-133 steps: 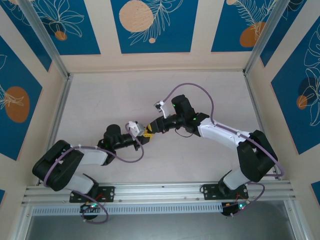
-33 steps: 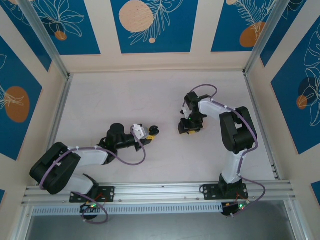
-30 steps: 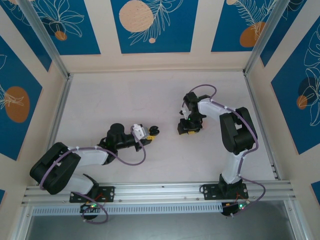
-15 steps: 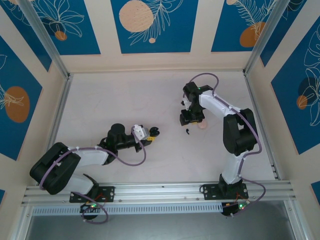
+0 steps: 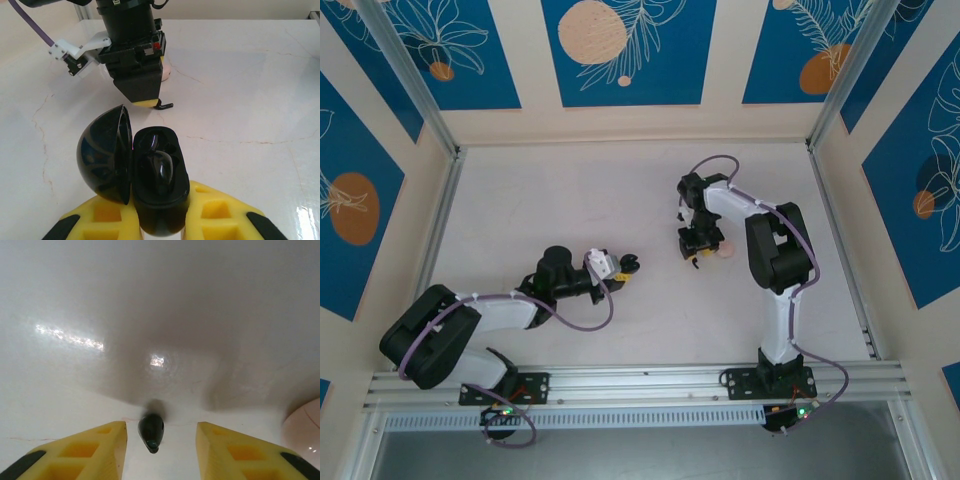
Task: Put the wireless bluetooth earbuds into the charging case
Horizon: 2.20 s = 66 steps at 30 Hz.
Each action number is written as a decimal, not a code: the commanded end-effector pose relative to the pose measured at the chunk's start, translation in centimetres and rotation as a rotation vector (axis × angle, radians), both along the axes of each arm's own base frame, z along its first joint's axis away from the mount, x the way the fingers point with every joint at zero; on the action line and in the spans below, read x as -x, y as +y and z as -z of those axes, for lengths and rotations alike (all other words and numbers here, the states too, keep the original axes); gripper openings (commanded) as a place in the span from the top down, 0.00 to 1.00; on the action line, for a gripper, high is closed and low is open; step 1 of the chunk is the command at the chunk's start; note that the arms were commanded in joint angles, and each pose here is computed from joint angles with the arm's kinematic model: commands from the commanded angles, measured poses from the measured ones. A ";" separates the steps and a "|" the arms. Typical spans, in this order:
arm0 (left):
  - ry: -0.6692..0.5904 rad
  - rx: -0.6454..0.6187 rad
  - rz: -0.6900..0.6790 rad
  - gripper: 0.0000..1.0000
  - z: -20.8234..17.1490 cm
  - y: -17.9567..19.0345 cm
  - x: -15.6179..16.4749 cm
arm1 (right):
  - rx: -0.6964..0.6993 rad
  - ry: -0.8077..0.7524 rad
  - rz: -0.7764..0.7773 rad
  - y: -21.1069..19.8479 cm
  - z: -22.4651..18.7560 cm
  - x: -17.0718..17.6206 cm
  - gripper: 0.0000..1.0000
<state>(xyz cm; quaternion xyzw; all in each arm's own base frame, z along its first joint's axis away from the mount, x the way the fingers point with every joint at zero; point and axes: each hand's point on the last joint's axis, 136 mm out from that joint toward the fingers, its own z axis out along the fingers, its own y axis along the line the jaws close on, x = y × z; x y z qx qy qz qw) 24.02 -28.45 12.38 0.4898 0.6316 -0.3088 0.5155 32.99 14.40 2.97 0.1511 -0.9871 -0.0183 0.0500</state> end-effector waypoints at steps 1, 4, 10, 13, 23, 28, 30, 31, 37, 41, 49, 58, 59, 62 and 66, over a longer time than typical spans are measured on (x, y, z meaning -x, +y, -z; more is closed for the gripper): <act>-0.057 0.008 0.024 0.85 -1.4 -0.7 0.0 | -0.022 0.018 -0.022 0.9 0.0 0.0 0.62; -0.057 0.008 0.026 0.85 -1.4 -0.8 0.0 | -0.012 0.027 -0.026 0.9 0.3 0.1 0.65; -0.053 0.005 0.027 0.85 -1.3 -0.8 0.0 | 0.007 0.048 -0.027 0.8 1.0 0.3 0.72; -0.052 0.005 0.028 0.85 -1.3 -0.8 0.1 | 0.018 0.063 -0.025 0.6 1.3 0.6 0.75; -0.052 0.001 0.027 0.85 -1.4 -0.8 0.0 | 0.037 0.077 -0.012 0.4 1.3 1.1 0.77; -0.055 -0.004 0.027 0.85 -1.3 -0.7 0.1 | 0.040 0.080 -0.010 0.5 1.2 1.3 0.77; -0.057 -0.005 0.029 0.85 -1.3 -0.8 0.1 | 0.038 0.079 -0.008 0.5 1.1 1.3 0.77; -0.056 -0.006 0.029 0.85 -1.2 -0.8 0.1 | 0.037 0.080 -0.007 0.5 1.1 1.3 0.78; -0.054 0.008 0.036 0.85 -1.1 -1.3 -0.2 | 0.034 0.075 -0.010 0.6 0.8 1.5 0.78; -0.051 0.008 0.044 0.85 -0.9 -1.7 -0.4 | 0.022 0.054 -0.008 0.6 0.4 1.5 0.79; -0.052 -0.005 0.049 0.85 -0.8 -2.0 -0.6 | -0.048 -0.009 0.025 0.9 -0.3 1.5 0.79; -0.047 -0.013 0.069 0.85 -0.4 -3.2 -0.9 | -0.134 -0.064 0.078 1.3 -0.6 1.6 0.79; -0.047 -0.013 0.072 0.85 -0.4 -3.4 -0.9 | -0.142 -0.068 0.082 1.3 -0.6 1.6 0.79; -0.042 -0.016 0.075 0.85 -0.2 -3.8 -1.0 | -0.164 -0.085 0.096 1.5 -0.7 1.5 0.79; -0.040 -0.020 0.077 0.85 -0.1 -4.1 -1.0 | -0.205 -0.099 0.101 2.0 -1.1 1.6 0.79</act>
